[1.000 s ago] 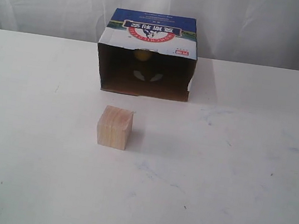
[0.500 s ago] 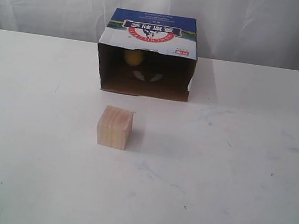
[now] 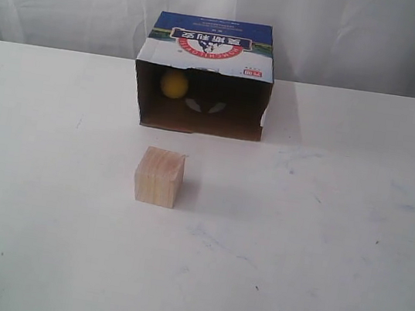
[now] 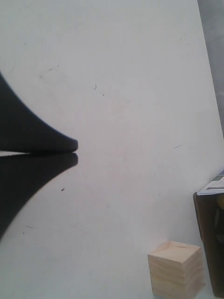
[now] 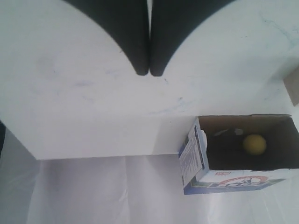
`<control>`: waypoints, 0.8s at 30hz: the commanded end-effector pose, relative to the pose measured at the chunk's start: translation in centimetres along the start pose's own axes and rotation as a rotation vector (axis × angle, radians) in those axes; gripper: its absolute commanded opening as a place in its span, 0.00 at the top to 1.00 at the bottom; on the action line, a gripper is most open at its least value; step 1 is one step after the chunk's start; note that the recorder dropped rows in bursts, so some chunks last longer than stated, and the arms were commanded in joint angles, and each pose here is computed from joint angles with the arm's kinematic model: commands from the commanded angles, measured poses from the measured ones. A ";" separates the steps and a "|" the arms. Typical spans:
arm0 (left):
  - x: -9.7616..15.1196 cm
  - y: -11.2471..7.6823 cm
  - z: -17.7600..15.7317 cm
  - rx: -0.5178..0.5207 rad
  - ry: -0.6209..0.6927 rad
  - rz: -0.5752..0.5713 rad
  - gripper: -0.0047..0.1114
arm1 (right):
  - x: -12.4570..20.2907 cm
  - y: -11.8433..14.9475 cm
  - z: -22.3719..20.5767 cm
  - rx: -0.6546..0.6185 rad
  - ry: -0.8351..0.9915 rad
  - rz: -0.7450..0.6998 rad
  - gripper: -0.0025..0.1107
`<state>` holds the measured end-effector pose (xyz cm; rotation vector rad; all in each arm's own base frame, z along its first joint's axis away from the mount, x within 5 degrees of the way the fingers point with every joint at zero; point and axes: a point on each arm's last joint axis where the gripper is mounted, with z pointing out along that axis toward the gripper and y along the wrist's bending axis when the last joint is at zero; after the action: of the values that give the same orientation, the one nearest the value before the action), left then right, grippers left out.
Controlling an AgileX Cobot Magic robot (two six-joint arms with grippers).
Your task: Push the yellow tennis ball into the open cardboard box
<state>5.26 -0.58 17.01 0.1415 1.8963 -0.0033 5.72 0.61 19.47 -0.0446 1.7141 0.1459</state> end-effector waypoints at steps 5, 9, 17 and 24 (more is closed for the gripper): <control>0.1 0.0 0.0 -0.002 -0.001 -0.011 0.96 | -0.1 0.0 0.0 0.003 -0.024 -0.173 0.98; 0.1 0.0 0.0 -0.002 -0.001 -0.011 0.96 | 0.0 0.0 0.0 0.004 -0.019 -0.177 0.98; 0.1 0.0 0.0 -0.002 -0.001 -0.011 0.96 | 0.2 -0.1 0.0 0.007 0.001 -0.177 0.98; 0.1 0.0 0.0 -0.002 -0.001 -0.011 0.96 | 0.2 -0.1 0.0 0.007 0.003 -0.177 0.98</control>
<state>5.26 -0.58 17.01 0.1415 1.8963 -0.0033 5.72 0.60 19.44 -0.1882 1.7059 0.0205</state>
